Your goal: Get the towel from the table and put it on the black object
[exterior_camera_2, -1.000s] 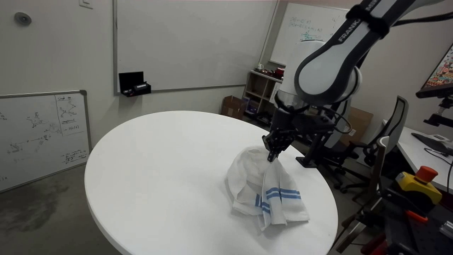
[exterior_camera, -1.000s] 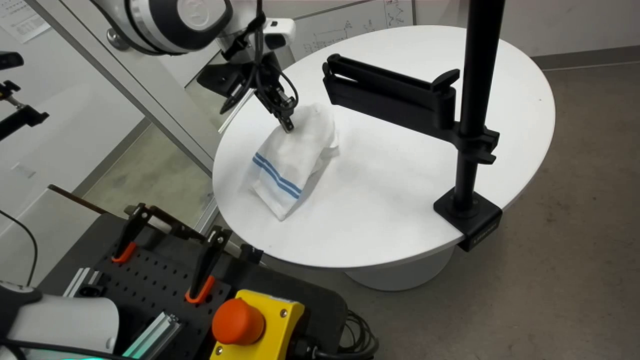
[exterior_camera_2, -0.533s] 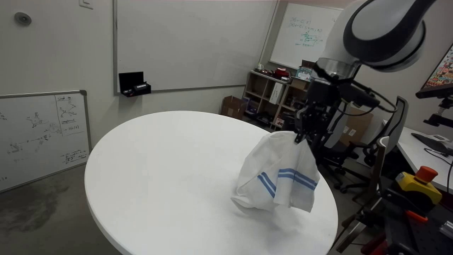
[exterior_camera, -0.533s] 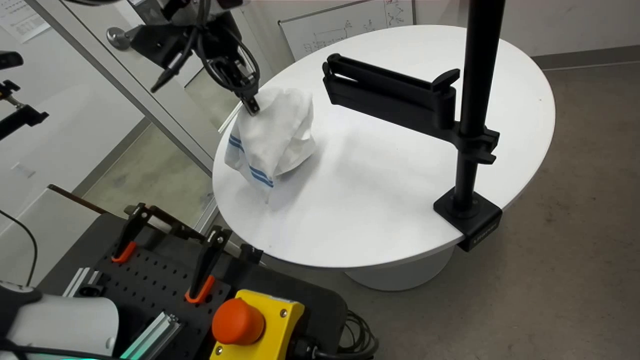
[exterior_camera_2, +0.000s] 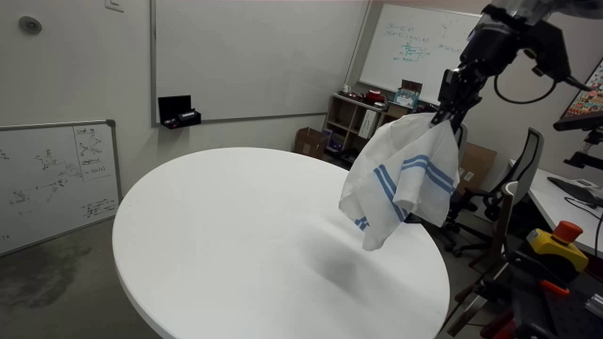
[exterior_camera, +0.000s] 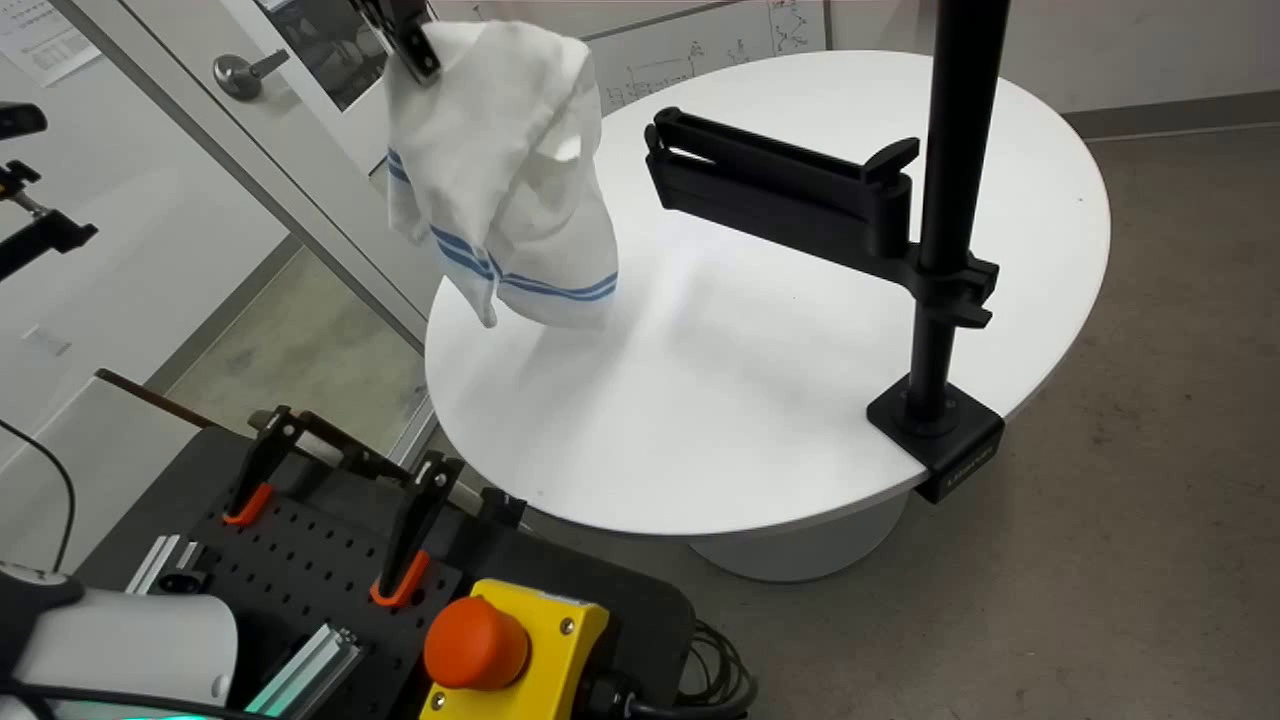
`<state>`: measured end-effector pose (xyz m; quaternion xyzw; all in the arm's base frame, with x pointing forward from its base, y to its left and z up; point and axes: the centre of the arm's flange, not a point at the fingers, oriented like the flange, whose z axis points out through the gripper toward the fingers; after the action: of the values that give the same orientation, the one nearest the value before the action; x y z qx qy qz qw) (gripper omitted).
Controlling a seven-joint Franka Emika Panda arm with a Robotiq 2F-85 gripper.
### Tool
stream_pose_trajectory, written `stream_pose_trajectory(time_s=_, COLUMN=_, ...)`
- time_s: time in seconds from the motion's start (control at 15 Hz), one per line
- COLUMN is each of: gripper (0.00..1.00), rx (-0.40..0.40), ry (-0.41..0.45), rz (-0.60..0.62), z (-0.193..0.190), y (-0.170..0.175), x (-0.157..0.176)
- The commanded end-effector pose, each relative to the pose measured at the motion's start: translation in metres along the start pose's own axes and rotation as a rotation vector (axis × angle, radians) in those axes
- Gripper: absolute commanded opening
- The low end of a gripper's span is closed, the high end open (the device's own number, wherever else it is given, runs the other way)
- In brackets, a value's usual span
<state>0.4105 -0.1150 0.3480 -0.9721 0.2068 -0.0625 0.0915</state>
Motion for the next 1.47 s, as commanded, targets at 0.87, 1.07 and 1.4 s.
stream_pose_trajectory(time_s=0.87, gripper=0.01, rx=0.111, ry=0.119, rz=0.224, z=-0.16, y=0.091, x=0.043)
stream_pose_trajectory(time_s=1.07, gripper=0.01, rx=0.09, ry=0.125, rz=0.273, z=-0.166, y=0.104, x=0.062)
stream_pose_trajectory(time_s=1.4, gripper=0.01, rx=0.026, ry=0.046, rz=0.385, z=-0.141, y=0.117, x=0.107)
